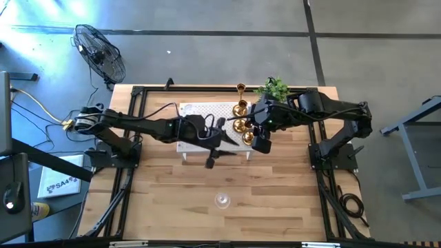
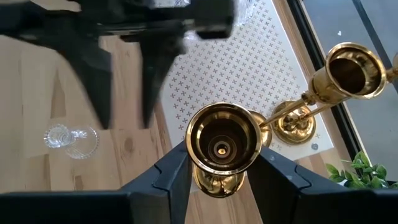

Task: Pick & Place candle stick holders
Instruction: Put the gold candle holder on the shelf aligned with the other gold candle holders

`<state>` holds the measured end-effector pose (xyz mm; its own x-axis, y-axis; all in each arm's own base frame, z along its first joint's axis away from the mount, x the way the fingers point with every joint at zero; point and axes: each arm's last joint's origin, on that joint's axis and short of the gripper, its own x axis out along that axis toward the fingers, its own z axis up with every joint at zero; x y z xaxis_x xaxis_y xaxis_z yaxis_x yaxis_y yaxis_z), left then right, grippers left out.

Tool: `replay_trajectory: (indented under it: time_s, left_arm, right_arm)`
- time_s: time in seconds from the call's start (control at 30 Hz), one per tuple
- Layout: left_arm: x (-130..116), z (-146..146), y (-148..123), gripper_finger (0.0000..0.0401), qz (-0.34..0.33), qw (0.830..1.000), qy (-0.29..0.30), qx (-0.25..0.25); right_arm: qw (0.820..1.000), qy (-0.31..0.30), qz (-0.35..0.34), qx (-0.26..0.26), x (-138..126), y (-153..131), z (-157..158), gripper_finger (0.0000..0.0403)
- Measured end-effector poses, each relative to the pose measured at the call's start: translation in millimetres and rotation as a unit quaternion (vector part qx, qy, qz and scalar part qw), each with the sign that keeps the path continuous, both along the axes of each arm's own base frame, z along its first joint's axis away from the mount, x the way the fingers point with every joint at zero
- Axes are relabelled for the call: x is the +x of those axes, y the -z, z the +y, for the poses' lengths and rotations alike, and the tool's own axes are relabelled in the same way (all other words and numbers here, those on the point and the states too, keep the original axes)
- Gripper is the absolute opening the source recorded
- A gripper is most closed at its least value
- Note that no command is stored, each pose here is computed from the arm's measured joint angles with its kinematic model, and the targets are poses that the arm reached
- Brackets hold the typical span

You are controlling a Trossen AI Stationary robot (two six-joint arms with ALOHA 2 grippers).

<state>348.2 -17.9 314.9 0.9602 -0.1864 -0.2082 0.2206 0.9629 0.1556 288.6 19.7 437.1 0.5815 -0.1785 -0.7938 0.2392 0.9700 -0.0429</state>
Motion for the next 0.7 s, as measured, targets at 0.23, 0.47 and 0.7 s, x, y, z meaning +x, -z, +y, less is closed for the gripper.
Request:
replay_trajectory:
  time_s: [0.23,0.47,0.7]
  left_arm:
    - [1,6,-1,0.0154,-0.006,0.995,-0.098,-0.002]
    - [1,5,-3,0.0154,-0.014,0.996,-0.087,-0.017]
    - [17,3,1,0.0154,-0.069,0.994,-0.076,-0.030]
  right_arm:
    - [1.000,0.000,0.000,0.000,0,0,0,0.0138]
    - [1.000,0.000,-0.003,0.000,0,0,0,0.0138]
    - [1.000,-0.001,-0.009,0.001,1,-1,0,0.0138]
